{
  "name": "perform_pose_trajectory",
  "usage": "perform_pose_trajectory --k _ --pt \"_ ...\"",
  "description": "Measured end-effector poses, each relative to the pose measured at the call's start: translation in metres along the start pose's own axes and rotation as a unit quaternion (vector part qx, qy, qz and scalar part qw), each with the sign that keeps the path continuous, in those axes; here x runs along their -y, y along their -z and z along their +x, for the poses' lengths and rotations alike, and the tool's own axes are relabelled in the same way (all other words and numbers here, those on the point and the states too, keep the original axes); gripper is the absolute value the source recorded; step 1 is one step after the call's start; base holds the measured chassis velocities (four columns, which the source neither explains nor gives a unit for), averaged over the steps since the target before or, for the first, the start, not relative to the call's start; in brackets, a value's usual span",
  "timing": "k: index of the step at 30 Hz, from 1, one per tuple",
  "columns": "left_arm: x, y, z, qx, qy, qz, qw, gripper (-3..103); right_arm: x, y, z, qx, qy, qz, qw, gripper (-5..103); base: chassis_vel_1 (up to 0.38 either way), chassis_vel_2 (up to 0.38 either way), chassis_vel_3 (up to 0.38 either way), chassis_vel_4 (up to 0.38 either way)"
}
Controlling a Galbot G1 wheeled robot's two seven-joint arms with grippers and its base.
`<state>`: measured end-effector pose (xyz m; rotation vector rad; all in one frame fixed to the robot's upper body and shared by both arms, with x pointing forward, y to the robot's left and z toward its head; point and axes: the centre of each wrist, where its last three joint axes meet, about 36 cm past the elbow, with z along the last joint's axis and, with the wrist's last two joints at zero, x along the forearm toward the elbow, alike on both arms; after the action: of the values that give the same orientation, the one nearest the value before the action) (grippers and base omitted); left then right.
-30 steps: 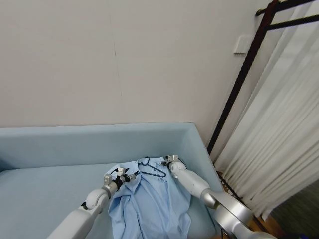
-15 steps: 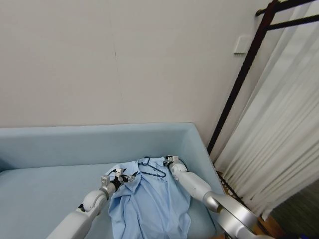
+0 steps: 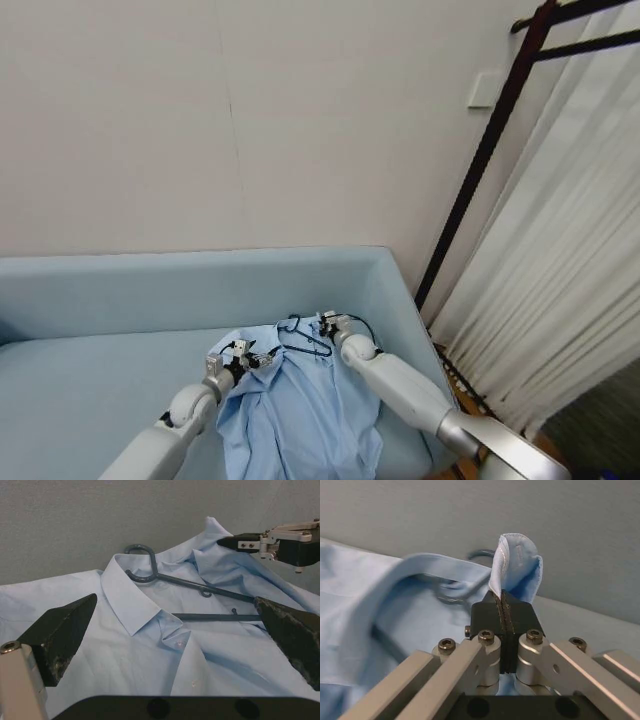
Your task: Pick up the clothes from the sofa and hang them on the clothes hanger.
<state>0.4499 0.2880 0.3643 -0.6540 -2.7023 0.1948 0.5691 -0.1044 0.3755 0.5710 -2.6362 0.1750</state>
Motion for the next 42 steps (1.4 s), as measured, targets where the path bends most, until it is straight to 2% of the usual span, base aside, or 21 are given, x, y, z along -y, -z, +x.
perform_pose_trajectory --k 5,6,10,13,14,16,17,18,23,24,27,28,29,30,32,33,34,35,38,40,42 --pt "-0.001 -0.002 0.003 0.000 0.003 0.002 1.0000 100 -0.044 0.010 -0.006 0.000 -0.002 0.014 1.000 2 0.000 0.000 0.000 0.000" --pt "-0.001 -0.003 0.003 0.000 0.004 0.004 1.0000 100 -0.059 0.011 -0.013 -0.003 -0.014 0.018 1.000 2 0.000 0.000 0.000 0.000" --pt "0.001 -0.006 0.002 0.001 0.003 0.009 1.0000 100 -0.085 0.006 -0.026 -0.015 -0.043 0.019 0.999 2 0.000 0.000 0.000 0.000" --pt "0.002 -0.006 0.001 0.003 0.002 0.011 0.9999 100 -0.087 0.004 -0.024 -0.019 -0.046 0.017 0.999 -1 0.000 0.000 0.000 0.000" --pt "0.003 -0.006 0.000 0.004 0.002 0.012 0.9999 100 -0.083 0.005 -0.018 -0.021 -0.044 0.016 0.999 4 0.000 0.000 0.000 0.000" --pt "0.004 -0.005 -0.001 0.006 0.001 0.013 0.9999 100 -0.070 0.006 -0.005 -0.028 -0.038 0.015 0.999 9 0.000 0.000 0.000 0.000" --pt "0.004 -0.004 -0.004 0.009 0.001 0.015 0.9998 100 -0.052 0.010 0.010 -0.043 -0.028 0.007 0.999 14 0.000 0.000 0.000 0.000" --pt "0.004 -0.004 -0.004 0.009 0.001 0.015 0.9998 100 -0.052 0.010 0.010 -0.043 -0.028 0.007 0.999 14 0.000 0.000 0.000 0.000" --pt "0.008 -0.002 -0.012 0.018 -0.002 0.023 0.9996 100 -0.001 0.038 0.049 -0.065 0.007 -0.045 0.997 36 0.000 0.000 0.000 0.000" --pt "0.008 -0.002 -0.012 0.018 -0.002 0.023 0.9996 100 -0.001 0.038 0.049 -0.065 0.007 -0.045 0.997 36 0.000 0.000 0.000 0.000" --pt "0.012 -0.003 -0.016 0.020 -0.005 0.028 0.9994 100 0.019 0.043 0.062 -0.069 0.011 -0.054 0.996 47 0.000 0.000 0.000 0.000" --pt "0.014 -0.003 -0.016 0.021 -0.006 0.029 0.9993 100 0.039 0.040 0.066 -0.073 0.008 -0.053 0.996 58 0.000 0.000 0.000 0.000" --pt "0.014 -0.002 -0.016 0.022 -0.007 0.029 0.9993 100 0.051 0.035 0.066 -0.077 0.007 -0.052 0.996 58 0.000 0.000 0.000 0.000" --pt "0.014 -0.002 -0.016 0.022 -0.007 0.029 0.9993 100 0.051 0.035 0.066 -0.077 0.007 -0.052 0.996 58 0.000 0.000 0.000 0.000" --pt "0.014 -0.001 -0.015 0.024 -0.006 0.029 0.9993 100 0.080 0.022 0.067 -0.089 0.013 -0.049 0.995 63 0.000 0.000 0.000 0.000" --pt "0.012 -0.002 -0.012 0.023 -0.004 0.029 0.9993 100 0.112 0.006 0.068 -0.102 0.021 -0.041 0.994 74 0.000 0.000 0.000 0.000" --pt "0.011 -0.002 -0.011 0.024 -0.002 0.029 0.9993 100 0.128 -0.002 0.070 -0.108 0.024 -0.036 0.993 74 0.000 0.000 0.000 0.000" --pt "0.011 -0.002 -0.011 0.024 -0.002 0.029 0.9993 100 0.128 -0.002 0.070 -0.108 0.024 -0.036 0.993 74 0.000 0.000 0.000 0.000" --pt "0.008 -0.006 -0.006 0.023 0.004 0.031 0.9993 100 0.171 -0.024 0.075 -0.133 0.035 -0.041 0.990 90 0.000 0.000 0.000 0.000" --pt "0.006 -0.009 -0.002 0.023 0.008 0.032 0.9992 100 0.183 -0.031 0.076 -0.146 0.043 -0.059 0.987 98 0.000 0.000 0.000 0.000" --pt "0.005 -0.010 0.001 0.024 0.011 0.032 0.9992 100 0.187 -0.033 0.076 -0.154 0.050 -0.071 0.984 98 0.000 0.000 0.000 0.000"
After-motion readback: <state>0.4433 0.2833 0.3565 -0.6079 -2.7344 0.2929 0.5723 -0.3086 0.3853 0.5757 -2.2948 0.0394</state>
